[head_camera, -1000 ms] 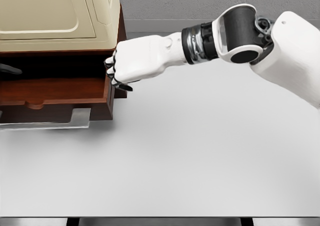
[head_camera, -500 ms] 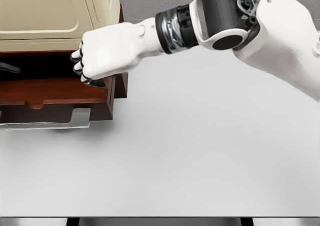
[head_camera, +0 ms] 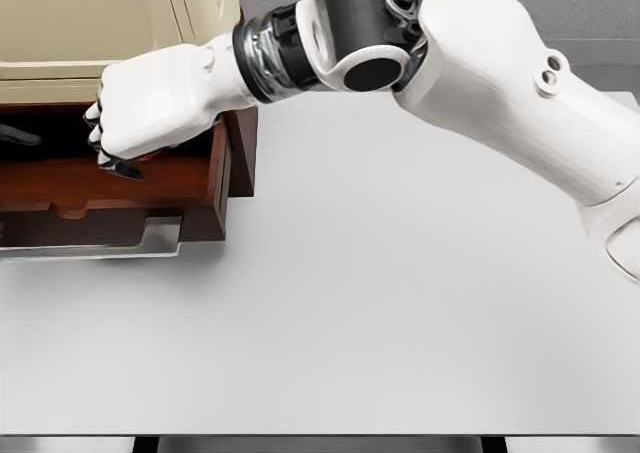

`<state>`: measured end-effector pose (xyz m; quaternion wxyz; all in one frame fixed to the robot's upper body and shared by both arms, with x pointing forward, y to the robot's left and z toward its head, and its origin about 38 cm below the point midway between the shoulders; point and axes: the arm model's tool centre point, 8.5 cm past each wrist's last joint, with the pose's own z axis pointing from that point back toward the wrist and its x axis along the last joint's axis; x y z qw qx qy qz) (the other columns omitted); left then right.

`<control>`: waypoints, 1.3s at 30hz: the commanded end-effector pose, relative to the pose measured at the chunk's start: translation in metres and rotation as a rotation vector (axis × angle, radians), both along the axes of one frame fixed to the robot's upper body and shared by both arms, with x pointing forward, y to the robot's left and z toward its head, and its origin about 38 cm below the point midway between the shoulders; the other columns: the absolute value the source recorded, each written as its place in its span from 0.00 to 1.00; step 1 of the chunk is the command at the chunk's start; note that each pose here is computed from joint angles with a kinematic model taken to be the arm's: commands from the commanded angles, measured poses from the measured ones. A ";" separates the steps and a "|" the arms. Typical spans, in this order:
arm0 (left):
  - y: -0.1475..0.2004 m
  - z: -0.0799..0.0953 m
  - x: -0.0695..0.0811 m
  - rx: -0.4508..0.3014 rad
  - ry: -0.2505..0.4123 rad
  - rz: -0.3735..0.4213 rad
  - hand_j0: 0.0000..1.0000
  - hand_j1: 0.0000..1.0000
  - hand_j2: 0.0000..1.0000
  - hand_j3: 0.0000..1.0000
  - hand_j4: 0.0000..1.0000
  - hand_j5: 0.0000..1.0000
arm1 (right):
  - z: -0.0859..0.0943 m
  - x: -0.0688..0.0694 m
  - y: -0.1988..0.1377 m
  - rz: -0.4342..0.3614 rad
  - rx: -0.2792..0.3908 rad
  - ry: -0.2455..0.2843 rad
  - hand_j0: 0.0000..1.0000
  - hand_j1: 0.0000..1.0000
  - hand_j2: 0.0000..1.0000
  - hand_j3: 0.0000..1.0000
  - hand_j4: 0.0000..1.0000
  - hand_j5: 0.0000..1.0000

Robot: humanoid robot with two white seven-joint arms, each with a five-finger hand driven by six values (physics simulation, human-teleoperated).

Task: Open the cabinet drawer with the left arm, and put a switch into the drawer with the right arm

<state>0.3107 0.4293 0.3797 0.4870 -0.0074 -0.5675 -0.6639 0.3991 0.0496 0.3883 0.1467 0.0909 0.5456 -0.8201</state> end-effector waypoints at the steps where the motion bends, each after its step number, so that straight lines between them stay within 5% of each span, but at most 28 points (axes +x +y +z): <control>1: 0.000 0.000 0.000 -0.007 0.002 0.004 1.00 1.00 1.00 1.00 1.00 1.00 | 0.000 0.002 0.001 -0.006 0.003 0.002 1.00 1.00 1.00 1.00 1.00 1.00; 16: 0.003 -0.001 0.001 -0.001 0.000 0.012 1.00 1.00 1.00 1.00 1.00 1.00 | 0.013 0.001 -0.010 -0.011 0.013 -0.028 1.00 1.00 1.00 1.00 1.00 1.00; 23: 0.003 -0.002 0.001 -0.002 0.002 0.011 1.00 1.00 1.00 1.00 1.00 1.00 | 0.011 -0.039 -0.063 0.053 -0.012 -0.111 1.00 1.00 1.00 1.00 1.00 1.00; 26: 0.003 -0.002 0.001 -0.005 0.000 0.010 1.00 1.00 1.00 1.00 1.00 1.00 | 0.019 -0.026 -0.099 -0.035 0.011 -0.124 1.00 1.00 1.00 1.00 1.00 1.00; 29: 0.002 -0.003 0.001 -0.009 0.001 0.006 1.00 1.00 1.00 1.00 1.00 1.00 | 0.042 0.000 -0.196 -0.262 0.135 -0.085 1.00 1.00 1.00 1.00 1.00 1.00; 32: -0.001 -0.004 0.001 -0.014 -0.001 -0.001 1.00 1.00 1.00 1.00 1.00 1.00 | 0.021 0.015 -0.268 -0.452 0.173 -0.018 1.00 1.00 1.00 1.00 1.00 1.00; 39: -0.015 -0.015 0.004 -0.062 -0.026 -0.053 1.00 1.00 1.00 1.00 1.00 1.00 | 0.000 0.016 -0.274 -0.471 0.137 0.026 1.00 1.00 1.00 1.00 1.00 1.00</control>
